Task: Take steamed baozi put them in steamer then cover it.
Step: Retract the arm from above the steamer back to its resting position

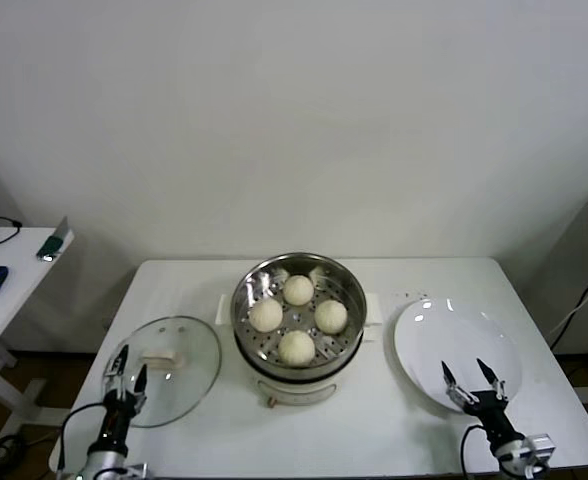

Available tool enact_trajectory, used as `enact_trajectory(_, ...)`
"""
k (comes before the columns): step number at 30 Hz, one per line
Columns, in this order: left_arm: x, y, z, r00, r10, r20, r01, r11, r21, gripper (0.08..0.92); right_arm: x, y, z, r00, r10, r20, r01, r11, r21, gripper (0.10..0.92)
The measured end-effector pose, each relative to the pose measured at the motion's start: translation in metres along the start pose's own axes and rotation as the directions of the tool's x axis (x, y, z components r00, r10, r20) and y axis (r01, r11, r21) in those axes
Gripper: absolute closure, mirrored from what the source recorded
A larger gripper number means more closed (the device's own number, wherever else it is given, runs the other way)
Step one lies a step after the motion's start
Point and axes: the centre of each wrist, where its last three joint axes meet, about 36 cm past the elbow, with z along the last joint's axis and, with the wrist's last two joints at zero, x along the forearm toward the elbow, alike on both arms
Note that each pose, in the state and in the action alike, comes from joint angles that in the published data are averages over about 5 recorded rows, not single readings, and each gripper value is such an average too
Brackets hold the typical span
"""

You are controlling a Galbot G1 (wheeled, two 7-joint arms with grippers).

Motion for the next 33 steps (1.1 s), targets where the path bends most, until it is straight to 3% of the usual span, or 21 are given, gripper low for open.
enact_trajectory(27, -0.047, -0.021, 0.005, 0.9991, 0.032, 0.029, -0.029, 0.995, -0.093, 0.179, 0.012, 0.004, 0.006, 1.000, 0.014, -0.012, -0.014, 1.000, -0.011, 0.200)
enact_trajectory(33, -0.051, -0.026, 0.012, 0.9987, 0.041, 0.029, -0.038, 0.993, -0.110, 0.309, 0.012, 0.006, 0.007, 1.000, 0.016, -0.014, -0.016, 1.000, -0.017, 0.200)
